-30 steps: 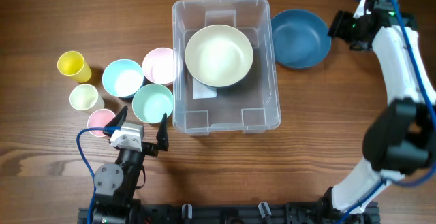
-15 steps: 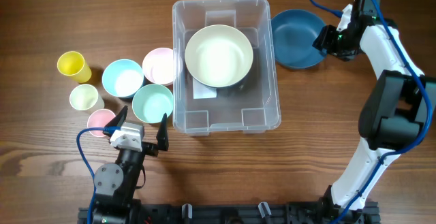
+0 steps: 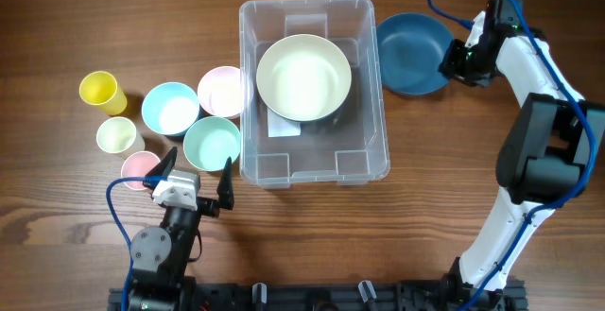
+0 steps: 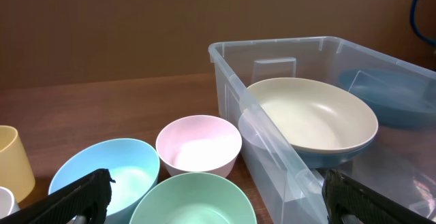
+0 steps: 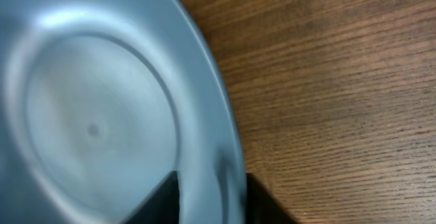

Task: Pack container
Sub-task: 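Release the cream bowl and move right gripper to the teal plate, then grasp the teal plate rim, lift it over the container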

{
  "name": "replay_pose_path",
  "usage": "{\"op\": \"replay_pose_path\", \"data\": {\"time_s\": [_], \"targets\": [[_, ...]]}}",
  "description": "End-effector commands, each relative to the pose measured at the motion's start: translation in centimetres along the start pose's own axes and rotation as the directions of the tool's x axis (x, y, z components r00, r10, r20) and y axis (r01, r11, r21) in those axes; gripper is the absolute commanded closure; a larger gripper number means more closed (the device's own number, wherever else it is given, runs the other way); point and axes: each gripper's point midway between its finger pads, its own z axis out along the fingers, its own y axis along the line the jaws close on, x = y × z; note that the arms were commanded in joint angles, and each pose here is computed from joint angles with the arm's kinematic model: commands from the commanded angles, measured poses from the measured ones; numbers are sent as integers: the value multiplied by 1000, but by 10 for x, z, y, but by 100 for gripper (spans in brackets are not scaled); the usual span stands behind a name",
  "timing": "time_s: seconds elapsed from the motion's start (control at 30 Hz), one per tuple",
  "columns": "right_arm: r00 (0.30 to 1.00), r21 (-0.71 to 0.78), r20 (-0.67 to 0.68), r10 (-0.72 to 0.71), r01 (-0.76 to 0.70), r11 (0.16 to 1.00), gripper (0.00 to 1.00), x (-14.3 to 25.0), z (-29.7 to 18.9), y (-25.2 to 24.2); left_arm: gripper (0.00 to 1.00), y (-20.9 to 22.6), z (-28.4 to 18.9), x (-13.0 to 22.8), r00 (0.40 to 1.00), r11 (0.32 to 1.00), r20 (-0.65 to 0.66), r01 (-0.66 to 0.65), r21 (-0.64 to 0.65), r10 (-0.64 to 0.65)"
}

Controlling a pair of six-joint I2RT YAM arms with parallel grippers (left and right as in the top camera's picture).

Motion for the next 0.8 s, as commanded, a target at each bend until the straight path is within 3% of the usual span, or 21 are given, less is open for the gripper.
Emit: {"op": "replay_pose_path", "data": {"time_s": [0.0,0.1,0.3,0.43,0.6,0.77], "targets": [[1000,43,-29,4,-2,999,87,10,13,-10,0,2,0,4,1000,1000,-12,-7,-10,7],[1000,46,-29,4,-3,999,95,9,13,-10,0,2,0,4,1000,1000,-12,-7,-10,7],[1000,97,-25,5,-3,995,96,9,10,-19,0,2,0,4,1000,1000,-11,-7,-10,7],[1000,100,20,11,-13,995,96,-3,-17,-22,0,2,0,4,1000,1000,-11,-7,-10,7],[985,85,175,5,-20,996,96,-29,-90,-17,0,2,0,4,1000,1000,-11,-7,-10,7],[923,68,382,-42,18,998,96,-44,-186,10,0,2,0,4,1000,1000,-11,-7,-10,7]]}}
